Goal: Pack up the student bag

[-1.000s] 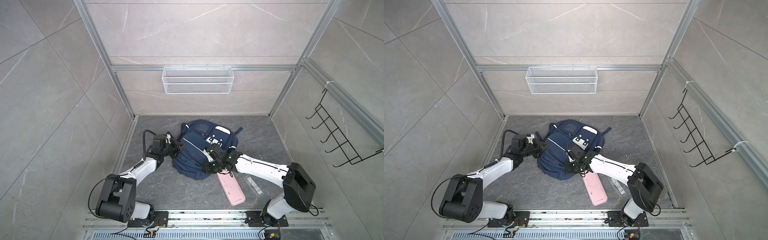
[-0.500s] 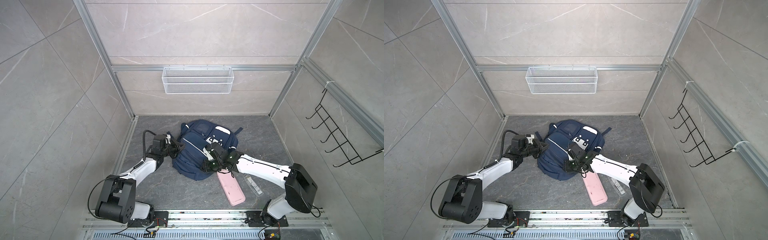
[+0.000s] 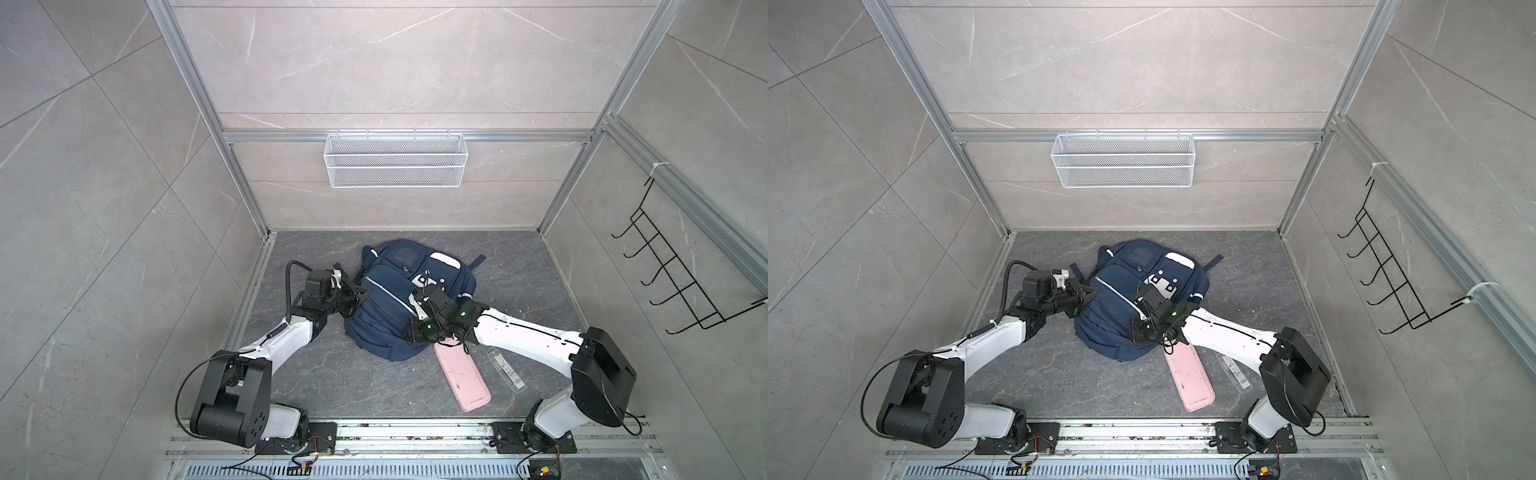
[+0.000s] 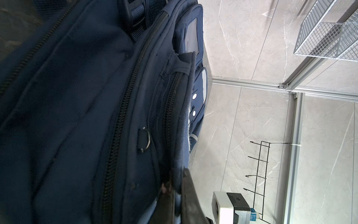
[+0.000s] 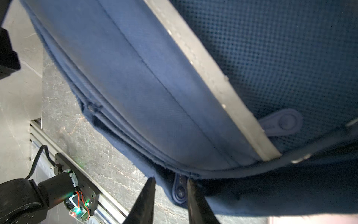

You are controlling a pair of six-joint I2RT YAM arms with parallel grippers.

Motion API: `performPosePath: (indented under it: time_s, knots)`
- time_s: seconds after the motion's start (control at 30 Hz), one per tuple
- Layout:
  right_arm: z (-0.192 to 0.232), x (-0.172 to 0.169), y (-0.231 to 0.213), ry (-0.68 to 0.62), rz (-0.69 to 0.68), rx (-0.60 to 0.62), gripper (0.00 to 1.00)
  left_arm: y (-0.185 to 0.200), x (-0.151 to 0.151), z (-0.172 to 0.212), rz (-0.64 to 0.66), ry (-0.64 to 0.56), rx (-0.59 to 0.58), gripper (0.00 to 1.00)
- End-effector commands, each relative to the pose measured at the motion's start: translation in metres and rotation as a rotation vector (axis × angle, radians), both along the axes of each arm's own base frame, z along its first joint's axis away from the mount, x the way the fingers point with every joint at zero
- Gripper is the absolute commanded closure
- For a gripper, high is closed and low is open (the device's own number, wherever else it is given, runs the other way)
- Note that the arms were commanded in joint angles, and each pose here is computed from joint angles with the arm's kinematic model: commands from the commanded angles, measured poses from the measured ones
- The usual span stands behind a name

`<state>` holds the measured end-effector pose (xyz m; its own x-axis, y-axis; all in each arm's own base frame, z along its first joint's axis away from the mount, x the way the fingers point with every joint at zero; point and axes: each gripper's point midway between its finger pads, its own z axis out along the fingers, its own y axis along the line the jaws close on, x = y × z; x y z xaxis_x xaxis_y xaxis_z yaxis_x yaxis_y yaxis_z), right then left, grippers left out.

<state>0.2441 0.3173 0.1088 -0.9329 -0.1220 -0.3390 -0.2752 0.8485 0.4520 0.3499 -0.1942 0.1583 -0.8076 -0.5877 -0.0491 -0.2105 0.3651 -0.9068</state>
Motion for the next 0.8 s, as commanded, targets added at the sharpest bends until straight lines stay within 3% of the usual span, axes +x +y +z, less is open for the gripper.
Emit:
performPosePath:
  time_s: [0.0, 0.4, 0.57, 0.77]
  knots:
    - [-0.009, 0.003, -0.004, 0.001, 0.003, -0.047, 0.68, -0.01, -0.006, 0.029, -0.068, -0.091, -0.046, 1.0]
    - [-0.029, 0.002, -0.001, 0.015, 0.022, -0.095, 0.79, -0.01, -0.006, 0.027, -0.067, -0.084, -0.044, 1.0]
    - [-0.027, -0.009, 0.006, 0.019, 0.062, -0.1, 0.7, -0.01, -0.005, 0.026, -0.067, -0.08, -0.042, 1.0]
    - [-0.019, -0.012, 0.01, 0.012, 0.069, -0.079, 0.67, -0.01, -0.005, 0.024, -0.067, -0.078, -0.041, 1.0]
